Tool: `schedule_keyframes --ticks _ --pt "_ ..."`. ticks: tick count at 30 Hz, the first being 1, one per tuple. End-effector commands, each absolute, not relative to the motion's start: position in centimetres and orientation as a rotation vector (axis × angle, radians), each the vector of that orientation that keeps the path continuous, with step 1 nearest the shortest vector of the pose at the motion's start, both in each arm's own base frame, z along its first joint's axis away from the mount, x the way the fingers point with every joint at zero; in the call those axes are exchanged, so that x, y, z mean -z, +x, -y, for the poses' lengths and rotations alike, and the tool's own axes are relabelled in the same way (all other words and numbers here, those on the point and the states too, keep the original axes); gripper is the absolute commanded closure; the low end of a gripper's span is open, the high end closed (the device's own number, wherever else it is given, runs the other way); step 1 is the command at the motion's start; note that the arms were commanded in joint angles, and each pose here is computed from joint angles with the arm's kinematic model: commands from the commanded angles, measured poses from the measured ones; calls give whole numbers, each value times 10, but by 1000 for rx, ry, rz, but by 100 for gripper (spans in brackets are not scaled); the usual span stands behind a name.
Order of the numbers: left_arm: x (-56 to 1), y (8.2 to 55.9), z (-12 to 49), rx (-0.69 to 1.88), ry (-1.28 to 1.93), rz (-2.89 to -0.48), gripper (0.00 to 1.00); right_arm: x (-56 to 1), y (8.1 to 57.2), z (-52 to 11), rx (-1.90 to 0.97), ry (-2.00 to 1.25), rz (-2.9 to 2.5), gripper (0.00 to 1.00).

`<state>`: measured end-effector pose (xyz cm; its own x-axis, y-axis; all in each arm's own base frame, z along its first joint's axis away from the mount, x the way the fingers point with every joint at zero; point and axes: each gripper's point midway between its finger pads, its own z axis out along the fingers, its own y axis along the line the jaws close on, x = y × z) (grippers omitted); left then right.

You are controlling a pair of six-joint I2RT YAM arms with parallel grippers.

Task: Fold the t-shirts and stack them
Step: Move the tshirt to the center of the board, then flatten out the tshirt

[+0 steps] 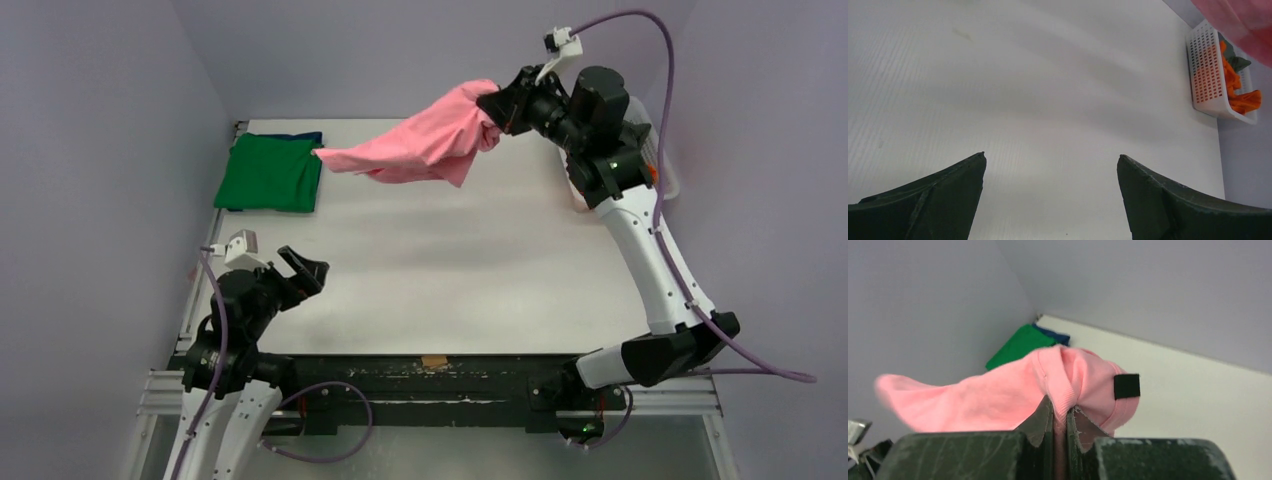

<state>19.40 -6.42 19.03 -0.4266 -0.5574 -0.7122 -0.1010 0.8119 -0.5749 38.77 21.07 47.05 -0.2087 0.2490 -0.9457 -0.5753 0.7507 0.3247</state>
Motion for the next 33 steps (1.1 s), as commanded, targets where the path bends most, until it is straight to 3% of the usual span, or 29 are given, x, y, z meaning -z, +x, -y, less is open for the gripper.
schedule_keyframes --ticks 1,2,5,6,11,15,27,33 --pt "-196 186 56 532 -567 -1969 0 -382 389 -211 -801 -235 -1781 99" --pt "-193 184 55 525 -580 -1981 0 -352 385 -208 -793 -222 -1832 92" --pt "-181 180 54 516 -612 -2010 0 -246 374 -190 -727 -60 -2022 45" --pt "-177 180 53 511 -614 -2017 0 -220 373 -177 -657 30 -2079 37" --pt "-163 185 59 520 -615 -2069 0 -160 352 -114 -275 220 -2218 33" --pt "-143 188 67 535 -627 -2147 0 -167 330 -126 -304 124 -2207 31" --pt "-123 184 54 439 -712 -2186 0 -105 207 -360 -523 -646 -2310 34" --pt "-117 180 50 416 -751 -2186 0 -73 193 -397 -321 -737 -2325 36"
